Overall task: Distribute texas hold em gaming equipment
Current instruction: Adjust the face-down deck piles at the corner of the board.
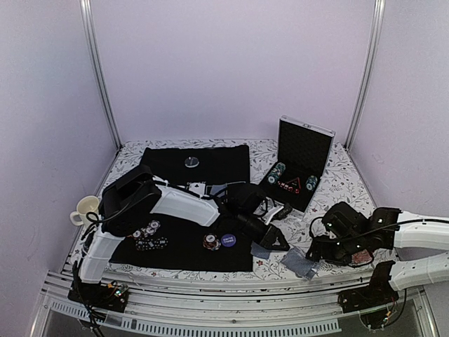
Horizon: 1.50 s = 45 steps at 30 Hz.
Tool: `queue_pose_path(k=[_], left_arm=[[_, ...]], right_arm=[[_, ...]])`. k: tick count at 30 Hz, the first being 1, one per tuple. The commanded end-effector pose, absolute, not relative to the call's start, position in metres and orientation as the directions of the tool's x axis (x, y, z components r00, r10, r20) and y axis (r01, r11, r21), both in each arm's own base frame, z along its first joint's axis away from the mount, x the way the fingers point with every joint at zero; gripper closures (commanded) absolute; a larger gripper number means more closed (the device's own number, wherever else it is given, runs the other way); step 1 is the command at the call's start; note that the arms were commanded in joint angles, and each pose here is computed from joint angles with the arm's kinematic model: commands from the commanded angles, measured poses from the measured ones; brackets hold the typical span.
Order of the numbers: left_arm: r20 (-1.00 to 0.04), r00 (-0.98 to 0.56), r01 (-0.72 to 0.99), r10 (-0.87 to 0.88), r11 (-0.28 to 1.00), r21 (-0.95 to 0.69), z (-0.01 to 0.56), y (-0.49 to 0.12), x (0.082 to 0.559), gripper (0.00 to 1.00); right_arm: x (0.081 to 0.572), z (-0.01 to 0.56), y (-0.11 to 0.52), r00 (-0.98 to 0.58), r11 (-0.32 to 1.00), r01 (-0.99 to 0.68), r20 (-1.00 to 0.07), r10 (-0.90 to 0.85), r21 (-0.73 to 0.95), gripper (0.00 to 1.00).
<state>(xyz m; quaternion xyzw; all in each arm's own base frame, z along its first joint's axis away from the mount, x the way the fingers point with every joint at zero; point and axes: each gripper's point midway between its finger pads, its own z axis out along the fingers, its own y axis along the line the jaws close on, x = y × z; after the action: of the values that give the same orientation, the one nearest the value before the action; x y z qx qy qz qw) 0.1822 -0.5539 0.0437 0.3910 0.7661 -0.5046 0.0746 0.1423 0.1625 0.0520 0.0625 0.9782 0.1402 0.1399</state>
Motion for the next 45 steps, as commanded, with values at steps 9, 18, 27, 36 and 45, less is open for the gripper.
queue_pose_path(k=[9,18,27,36,45], left_arm=[[-0.52,-0.671,0.676,0.528,0.147,-0.722,0.053,-0.565,0.177,0.65],[-0.484,-0.672,0.661,0.56,0.158,-0.734,0.038,-0.563,0.168,0.66],[-0.495,-0.668,0.673,0.556,0.166,-0.721,0.041,-0.563,0.173,0.59],[-0.479,-0.669,0.668,0.568,0.178,-0.723,0.03,-0.562,0.171,0.63],[-0.483,-0.668,0.673,0.567,0.181,-0.717,0.032,-0.559,0.172,0.84]], right_arm=[[0.114,0.016,0.153,-0.981,0.968,0.132,-0.109,0.158,0.215,0.29],[0.123,0.003,0.162,-0.981,0.97,0.112,-0.129,0.142,0.217,0.29],[0.134,-0.003,0.171,-0.978,0.97,0.098,-0.158,0.135,0.224,0.29],[0.142,-0.008,0.184,-0.98,0.97,0.065,-0.167,0.107,0.235,0.32],[0.151,0.007,0.179,-0.969,0.974,0.065,-0.219,0.113,0.217,0.32]])
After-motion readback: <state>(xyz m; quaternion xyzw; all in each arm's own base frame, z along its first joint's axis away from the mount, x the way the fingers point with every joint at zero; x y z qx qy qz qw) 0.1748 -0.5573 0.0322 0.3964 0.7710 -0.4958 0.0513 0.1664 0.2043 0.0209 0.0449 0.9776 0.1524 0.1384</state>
